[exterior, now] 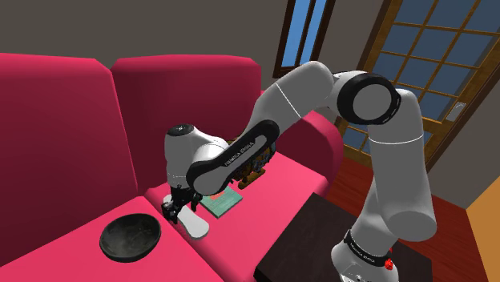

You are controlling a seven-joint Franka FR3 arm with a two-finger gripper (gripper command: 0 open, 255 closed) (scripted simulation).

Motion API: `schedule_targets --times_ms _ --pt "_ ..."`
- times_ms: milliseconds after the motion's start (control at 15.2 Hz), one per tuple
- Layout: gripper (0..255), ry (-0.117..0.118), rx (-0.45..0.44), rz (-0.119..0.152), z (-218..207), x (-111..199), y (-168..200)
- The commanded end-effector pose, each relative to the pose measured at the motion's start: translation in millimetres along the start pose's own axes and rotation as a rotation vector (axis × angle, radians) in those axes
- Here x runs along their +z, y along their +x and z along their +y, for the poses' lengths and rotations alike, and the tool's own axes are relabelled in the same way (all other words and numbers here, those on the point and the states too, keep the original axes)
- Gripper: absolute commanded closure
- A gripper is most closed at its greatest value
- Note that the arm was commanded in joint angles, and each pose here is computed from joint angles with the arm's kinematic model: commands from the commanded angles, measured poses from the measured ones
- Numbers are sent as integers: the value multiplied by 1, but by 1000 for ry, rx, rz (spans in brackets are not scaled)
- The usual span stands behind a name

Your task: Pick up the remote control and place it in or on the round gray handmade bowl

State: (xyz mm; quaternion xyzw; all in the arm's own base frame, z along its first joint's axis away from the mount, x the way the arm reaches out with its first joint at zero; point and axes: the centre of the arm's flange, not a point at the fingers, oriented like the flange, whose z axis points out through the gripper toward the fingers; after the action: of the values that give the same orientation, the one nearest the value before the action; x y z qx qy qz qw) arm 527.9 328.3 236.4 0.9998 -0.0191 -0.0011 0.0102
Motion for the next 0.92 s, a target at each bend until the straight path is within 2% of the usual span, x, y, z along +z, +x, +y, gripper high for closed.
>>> schedule_targets --times_ms 0,594,858 --pt "255 0 0 0 1 -11 0" --pt "255 0 0 0 2 -54 0" --pt "255 0 0 0 -44 -57 24"
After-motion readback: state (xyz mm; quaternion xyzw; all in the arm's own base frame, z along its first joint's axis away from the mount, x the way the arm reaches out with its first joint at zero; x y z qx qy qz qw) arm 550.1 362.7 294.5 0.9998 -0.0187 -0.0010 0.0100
